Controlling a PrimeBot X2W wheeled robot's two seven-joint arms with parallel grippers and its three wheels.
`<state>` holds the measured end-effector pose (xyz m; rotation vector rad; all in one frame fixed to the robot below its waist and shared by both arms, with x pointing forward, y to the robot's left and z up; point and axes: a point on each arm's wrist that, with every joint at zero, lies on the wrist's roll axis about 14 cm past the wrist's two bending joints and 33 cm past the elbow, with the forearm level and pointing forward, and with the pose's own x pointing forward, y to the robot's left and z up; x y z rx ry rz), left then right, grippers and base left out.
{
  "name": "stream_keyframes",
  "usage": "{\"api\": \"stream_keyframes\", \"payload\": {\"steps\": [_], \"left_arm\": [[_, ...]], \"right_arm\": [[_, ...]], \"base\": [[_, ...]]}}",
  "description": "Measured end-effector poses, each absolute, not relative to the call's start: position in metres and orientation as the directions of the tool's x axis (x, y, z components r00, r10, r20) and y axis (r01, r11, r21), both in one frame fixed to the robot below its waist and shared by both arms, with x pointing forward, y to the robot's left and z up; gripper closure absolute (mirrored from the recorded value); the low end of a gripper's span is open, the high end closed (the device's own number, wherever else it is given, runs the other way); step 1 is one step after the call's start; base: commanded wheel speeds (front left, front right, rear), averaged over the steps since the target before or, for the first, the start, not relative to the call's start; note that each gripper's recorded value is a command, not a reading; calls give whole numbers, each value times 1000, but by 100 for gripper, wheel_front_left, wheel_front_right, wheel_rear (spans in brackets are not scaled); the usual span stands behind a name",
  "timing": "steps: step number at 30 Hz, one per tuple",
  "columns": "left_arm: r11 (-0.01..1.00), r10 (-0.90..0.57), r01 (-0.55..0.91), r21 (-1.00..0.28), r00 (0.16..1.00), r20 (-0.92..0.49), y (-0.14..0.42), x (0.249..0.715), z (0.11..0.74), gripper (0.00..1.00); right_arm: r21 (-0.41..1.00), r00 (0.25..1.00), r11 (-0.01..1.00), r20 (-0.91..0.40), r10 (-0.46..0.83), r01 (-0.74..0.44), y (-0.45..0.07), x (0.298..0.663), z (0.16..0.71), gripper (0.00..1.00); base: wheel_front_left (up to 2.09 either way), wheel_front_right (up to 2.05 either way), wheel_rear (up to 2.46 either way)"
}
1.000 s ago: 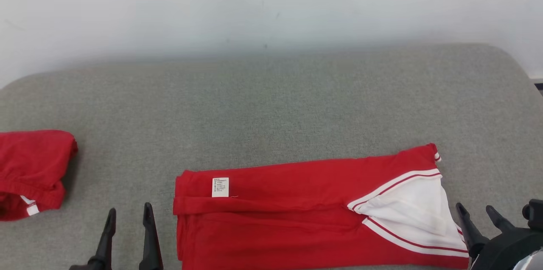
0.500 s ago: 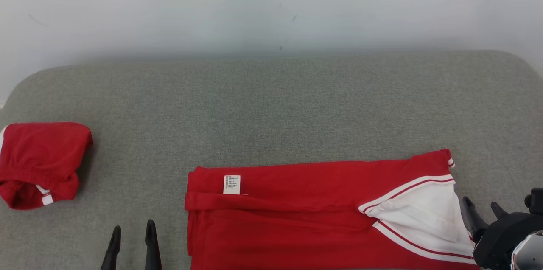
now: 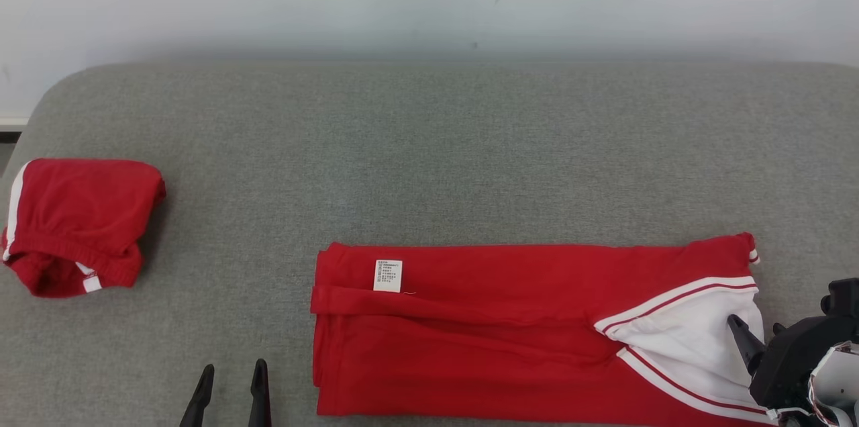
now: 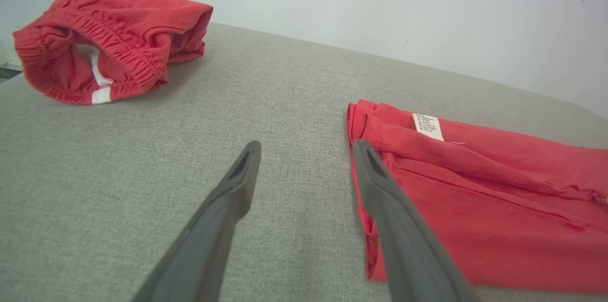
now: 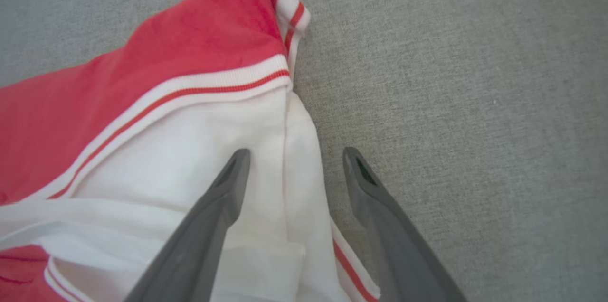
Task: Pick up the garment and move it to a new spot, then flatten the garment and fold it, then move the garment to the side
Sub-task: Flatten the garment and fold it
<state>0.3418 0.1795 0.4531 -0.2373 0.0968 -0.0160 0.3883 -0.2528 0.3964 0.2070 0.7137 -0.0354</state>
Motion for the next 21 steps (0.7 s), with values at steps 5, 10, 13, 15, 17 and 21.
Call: {"api": "stream_keyframes", "payload": {"steps": [5, 10, 13, 15, 17, 21], "left_arm": [[973, -10, -18, -229, 993, -121, 185, 340, 448, 0], [973, -2, -31, -228, 990, -142, 189, 338, 442, 0], [974, 2, -35, -225, 989, -148, 191, 337, 441, 0], [975, 2, -35, -220, 989, -149, 193, 336, 440, 0], [976, 5, -38, -213, 988, -153, 195, 336, 439, 0], [977, 6, -38, -211, 988, -152, 197, 336, 438, 0]], "right_arm": [[181, 706, 978, -706, 57, 101, -246, 386, 380, 0], [185, 669, 978, -740, 74, 97, -240, 385, 370, 0], [186, 659, 978, -747, 82, 90, -235, 384, 367, 0], [185, 655, 980, -750, 88, 80, -232, 385, 366, 0], [185, 651, 981, -752, 100, 63, -226, 386, 364, 21], [195, 652, 980, -749, 123, 39, -215, 391, 363, 73]], "base": [[0, 0, 0], [0, 0, 0], [0, 0, 0], [0, 0, 0], [0, 0, 0], [0, 0, 0]]}}
